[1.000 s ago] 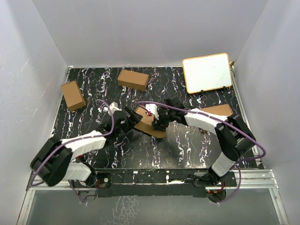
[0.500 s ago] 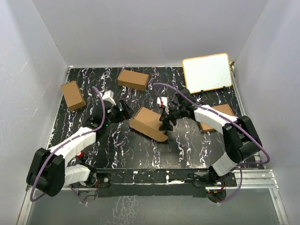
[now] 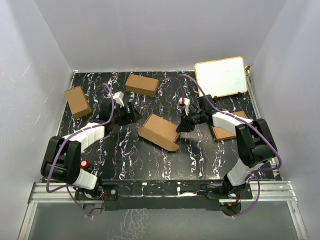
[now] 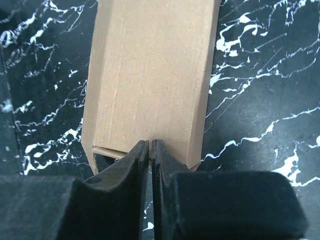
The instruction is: Fold the paper box
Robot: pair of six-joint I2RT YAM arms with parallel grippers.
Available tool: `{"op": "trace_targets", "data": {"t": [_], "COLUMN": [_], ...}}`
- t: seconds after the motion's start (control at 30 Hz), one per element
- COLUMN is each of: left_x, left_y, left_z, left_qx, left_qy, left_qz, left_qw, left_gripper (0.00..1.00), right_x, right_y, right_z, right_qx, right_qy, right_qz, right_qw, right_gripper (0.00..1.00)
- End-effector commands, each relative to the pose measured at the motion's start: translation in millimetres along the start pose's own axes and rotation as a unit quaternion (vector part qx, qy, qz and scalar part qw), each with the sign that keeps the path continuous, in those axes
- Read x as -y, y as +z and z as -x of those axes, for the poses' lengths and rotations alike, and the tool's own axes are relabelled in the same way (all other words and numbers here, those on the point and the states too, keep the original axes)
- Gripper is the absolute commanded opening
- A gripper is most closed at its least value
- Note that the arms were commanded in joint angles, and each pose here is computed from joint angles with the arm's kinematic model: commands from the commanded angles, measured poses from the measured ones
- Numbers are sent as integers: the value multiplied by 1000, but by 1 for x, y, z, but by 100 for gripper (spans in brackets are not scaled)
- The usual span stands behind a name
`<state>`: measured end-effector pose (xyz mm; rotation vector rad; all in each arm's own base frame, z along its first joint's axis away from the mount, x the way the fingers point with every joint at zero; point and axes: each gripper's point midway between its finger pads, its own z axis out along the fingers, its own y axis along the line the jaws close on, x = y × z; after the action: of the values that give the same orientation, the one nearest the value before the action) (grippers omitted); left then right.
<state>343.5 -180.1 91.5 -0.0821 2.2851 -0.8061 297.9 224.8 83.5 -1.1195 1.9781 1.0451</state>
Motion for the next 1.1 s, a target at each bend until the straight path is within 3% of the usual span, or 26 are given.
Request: {"op": "trace_targets", "data": {"t": [0.0,0.23,0.33,0.43,0.57,0.77,1.07], "left_x": [22,31,31,26,26,31,25], "left_y": [-11,-37,-49,-59,-64,-64,-60], "left_z": [13,7,6,2,-8,-22,-28], "left_qx": [29,64,81,102,116,100,93], "left_qy": [9,7,4,-20,-49,-67,-98], "left_qz": [-74,-104,-99,-89,-108,-136,-129], "left_qw": [997,992,992,991,986,983,982], "left_gripper": [80,81,85,96,97,97,97], "right_x": [26,9,-10,-2,37,60,51], "right_y": [-8,-16,-28,-36,-40,-31,-13], "right_z": [11,20,37,44,31,16,-10], "right_qx": [22,48,78,92,99,101,83], "right_qy": [25,27,3,-4,77,175,281], "right_qz": [-30,40,77,53,-29,-60,-12], "right_qw": [999,998,994,994,992,978,956], "right_gripper": [15,19,31,43,58,60,58]}}
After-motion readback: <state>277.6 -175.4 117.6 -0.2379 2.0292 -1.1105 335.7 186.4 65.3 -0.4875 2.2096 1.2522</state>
